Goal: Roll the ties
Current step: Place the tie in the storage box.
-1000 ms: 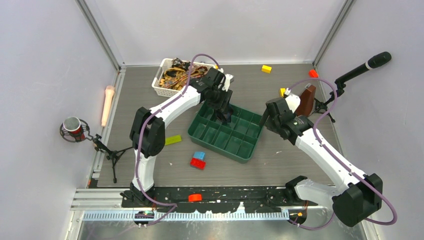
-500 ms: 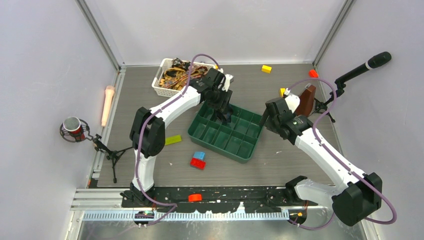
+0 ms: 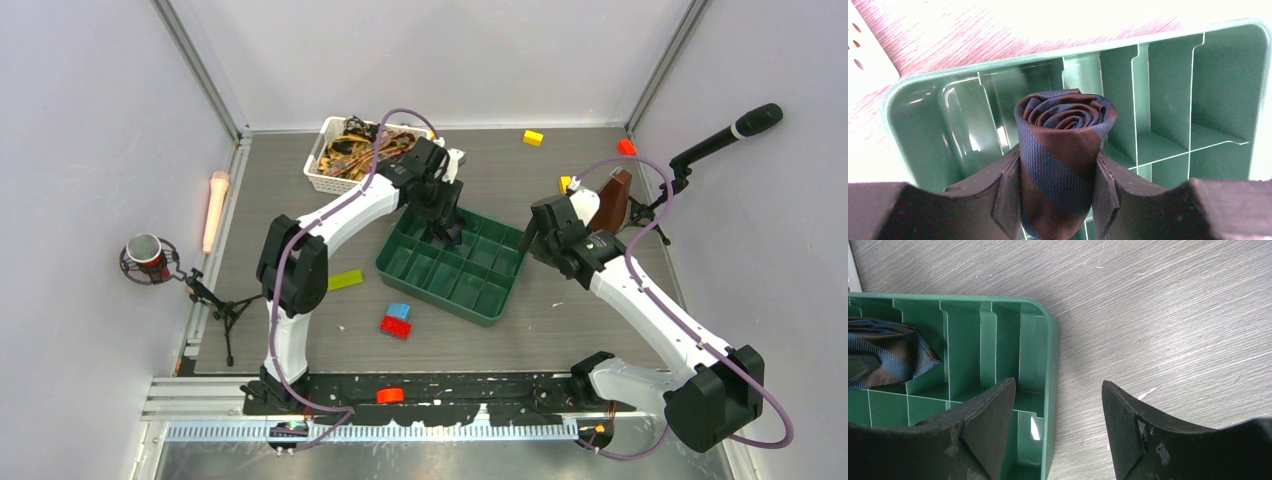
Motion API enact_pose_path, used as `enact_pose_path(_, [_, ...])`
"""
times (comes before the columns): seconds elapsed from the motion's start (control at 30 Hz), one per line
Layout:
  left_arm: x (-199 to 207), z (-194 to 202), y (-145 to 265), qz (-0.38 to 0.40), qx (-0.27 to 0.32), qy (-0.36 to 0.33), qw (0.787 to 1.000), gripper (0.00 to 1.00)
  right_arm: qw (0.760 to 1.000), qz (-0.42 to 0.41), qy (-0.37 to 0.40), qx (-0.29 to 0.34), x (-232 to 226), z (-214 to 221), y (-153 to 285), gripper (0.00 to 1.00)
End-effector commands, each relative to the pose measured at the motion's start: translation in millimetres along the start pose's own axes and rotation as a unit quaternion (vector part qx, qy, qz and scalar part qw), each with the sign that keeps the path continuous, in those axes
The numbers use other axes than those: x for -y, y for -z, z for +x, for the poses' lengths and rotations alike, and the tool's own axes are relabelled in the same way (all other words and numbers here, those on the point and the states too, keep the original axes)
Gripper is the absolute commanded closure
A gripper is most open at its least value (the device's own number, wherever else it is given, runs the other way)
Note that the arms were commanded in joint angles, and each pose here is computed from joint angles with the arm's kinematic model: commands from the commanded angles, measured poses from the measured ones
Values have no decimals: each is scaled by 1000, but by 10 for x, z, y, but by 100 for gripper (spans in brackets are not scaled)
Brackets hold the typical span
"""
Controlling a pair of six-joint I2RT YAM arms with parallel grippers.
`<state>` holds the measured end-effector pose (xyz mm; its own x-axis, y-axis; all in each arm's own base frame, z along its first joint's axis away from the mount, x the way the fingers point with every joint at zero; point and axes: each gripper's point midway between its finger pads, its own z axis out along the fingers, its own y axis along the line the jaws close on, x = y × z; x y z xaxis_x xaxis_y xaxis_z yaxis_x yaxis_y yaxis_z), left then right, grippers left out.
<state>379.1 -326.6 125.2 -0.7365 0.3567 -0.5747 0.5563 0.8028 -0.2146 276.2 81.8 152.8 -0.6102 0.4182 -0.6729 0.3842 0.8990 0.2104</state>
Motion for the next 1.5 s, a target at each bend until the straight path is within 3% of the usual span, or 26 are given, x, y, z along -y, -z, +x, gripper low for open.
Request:
enact_pose_path(0.0, [-331,21,72,-60,3,-1,998,74,1000,3,-4,8,-7,-38,-11,30])
enact_pose_path(0.23, [-367,34,80,-64,1,2,998,83,1000,2,-4,8,-9,-35,-11,30])
enact_pose_path(0.97, [-220,-135,313,-30,32,8,999,82,1000,5,-3,4,-14,-19,-33,30])
enact_pose_path(1.47, [-322,-30,196,-45,17,19,999,82,1000,7,-1,1,-9,1,-47,30])
